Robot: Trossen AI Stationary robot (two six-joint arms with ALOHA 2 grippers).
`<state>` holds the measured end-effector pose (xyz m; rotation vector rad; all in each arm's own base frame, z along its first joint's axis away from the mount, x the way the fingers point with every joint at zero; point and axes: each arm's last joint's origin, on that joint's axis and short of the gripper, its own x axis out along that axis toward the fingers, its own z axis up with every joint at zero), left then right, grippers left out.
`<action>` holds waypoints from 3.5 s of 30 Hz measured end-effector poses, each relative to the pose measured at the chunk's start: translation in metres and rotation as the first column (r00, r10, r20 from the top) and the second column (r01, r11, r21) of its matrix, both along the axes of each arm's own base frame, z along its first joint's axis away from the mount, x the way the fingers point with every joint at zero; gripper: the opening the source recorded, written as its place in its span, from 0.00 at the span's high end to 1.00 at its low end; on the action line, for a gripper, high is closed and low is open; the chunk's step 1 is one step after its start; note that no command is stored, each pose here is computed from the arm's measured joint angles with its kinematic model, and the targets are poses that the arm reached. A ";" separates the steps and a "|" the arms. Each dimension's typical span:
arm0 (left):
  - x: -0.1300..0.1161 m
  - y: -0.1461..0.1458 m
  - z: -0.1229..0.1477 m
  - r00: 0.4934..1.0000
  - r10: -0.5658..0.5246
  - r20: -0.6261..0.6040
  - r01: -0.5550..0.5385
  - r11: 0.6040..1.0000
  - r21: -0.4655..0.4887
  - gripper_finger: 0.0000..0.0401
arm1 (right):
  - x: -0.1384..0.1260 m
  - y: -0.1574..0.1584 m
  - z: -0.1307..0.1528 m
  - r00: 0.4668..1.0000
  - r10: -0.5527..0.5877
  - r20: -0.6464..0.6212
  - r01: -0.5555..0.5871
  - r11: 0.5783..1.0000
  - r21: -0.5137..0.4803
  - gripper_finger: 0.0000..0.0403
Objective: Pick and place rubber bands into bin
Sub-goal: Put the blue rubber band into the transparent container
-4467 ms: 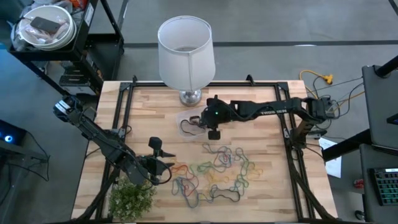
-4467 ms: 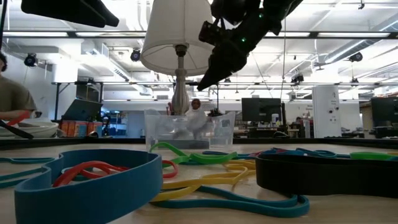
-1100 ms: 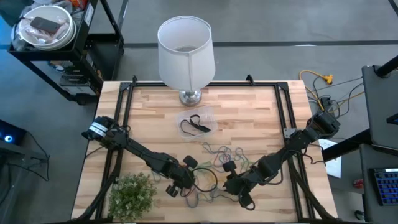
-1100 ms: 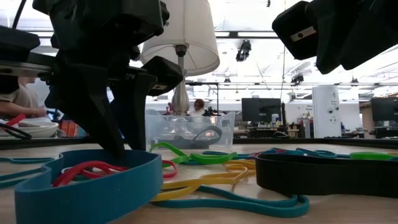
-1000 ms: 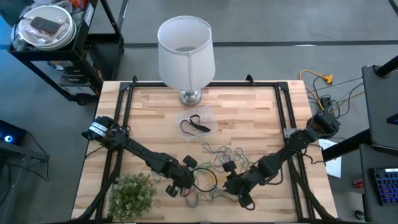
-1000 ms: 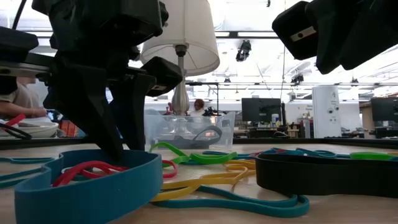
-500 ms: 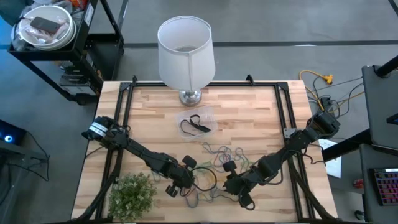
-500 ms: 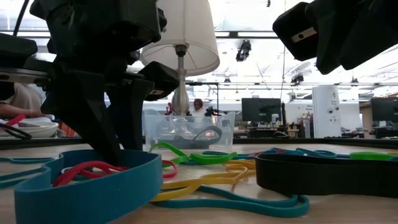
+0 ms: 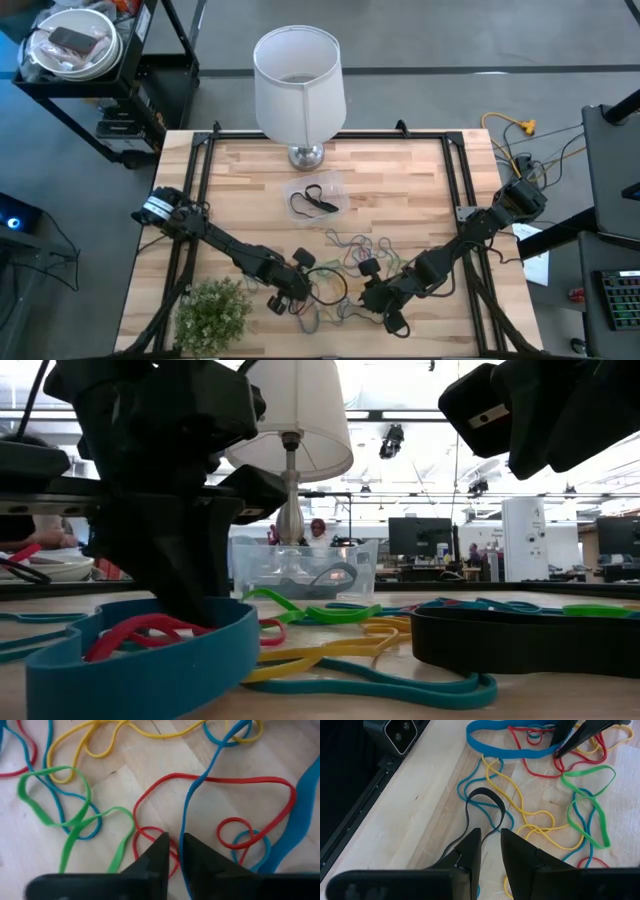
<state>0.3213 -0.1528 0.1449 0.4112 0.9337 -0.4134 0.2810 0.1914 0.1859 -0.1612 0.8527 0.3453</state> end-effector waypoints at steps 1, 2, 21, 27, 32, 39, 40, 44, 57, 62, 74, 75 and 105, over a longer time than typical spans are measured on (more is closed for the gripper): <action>0.000 0.000 0.000 1.000 -0.004 0.001 0.004 1.000 0.003 0.97 | 0.000 0.000 0.000 1.000 0.000 0.000 0.000 1.000 0.000 0.83; 0.000 0.000 0.000 1.000 -0.005 0.002 0.005 1.000 0.006 0.98 | 0.000 0.000 0.000 1.000 0.000 0.000 0.000 1.000 0.000 0.83; -0.004 0.006 0.034 0.987 0.079 0.140 -0.091 0.993 0.079 1.00 | -0.001 0.000 -0.001 1.000 -0.015 -0.014 0.015 1.000 0.006 0.83; -0.008 0.007 0.044 0.984 0.080 0.160 -0.092 0.993 0.071 1.00 | -0.002 -0.001 -0.002 0.999 -0.020 -0.028 0.020 1.000 0.000 0.83; -0.007 0.011 0.054 0.951 0.154 0.270 -0.212 0.956 0.202 1.00 | -0.002 -0.001 -0.002 0.999 -0.020 -0.029 0.020 1.000 -0.001 0.83; -0.010 0.019 0.074 0.886 0.223 0.407 -0.356 0.890 0.285 1.00 | -0.002 -0.001 -0.002 0.999 -0.020 -0.030 0.020 1.000 -0.001 0.83; -0.010 0.019 0.077 0.879 0.218 0.424 -0.356 0.891 0.280 1.00 | -0.002 -0.001 -0.002 0.999 -0.020 -0.030 0.020 1.000 -0.001 0.83; -0.014 0.021 0.098 0.847 0.198 0.493 -0.358 0.899 0.254 1.00 | -0.002 -0.001 -0.002 0.999 -0.020 -0.031 0.020 1.000 -0.003 0.83; -0.012 0.055 0.135 0.736 0.202 0.646 -0.496 0.810 0.312 1.00 | -0.003 -0.002 -0.003 0.999 -0.020 -0.034 0.020 1.000 -0.005 0.83; -0.003 0.081 0.136 0.720 0.229 0.655 -0.551 0.762 0.340 1.00 | -0.003 -0.002 -0.003 0.999 -0.020 -0.034 0.020 1.000 -0.006 0.83; 0.002 0.155 0.116 0.705 0.371 0.605 -0.658 0.661 0.361 1.00 | -0.003 -0.002 -0.003 0.999 -0.019 -0.035 0.019 1.000 -0.006 0.83; 0.002 0.158 0.113 0.715 0.369 0.593 -0.645 0.675 0.358 1.00 | -0.003 -0.002 -0.003 0.999 -0.020 -0.035 0.019 1.000 -0.006 0.83; -0.001 0.176 0.088 0.735 0.462 0.495 -0.626 0.742 0.237 0.64 | -0.004 -0.003 -0.005 0.999 -0.020 -0.040 0.020 1.000 -0.010 0.83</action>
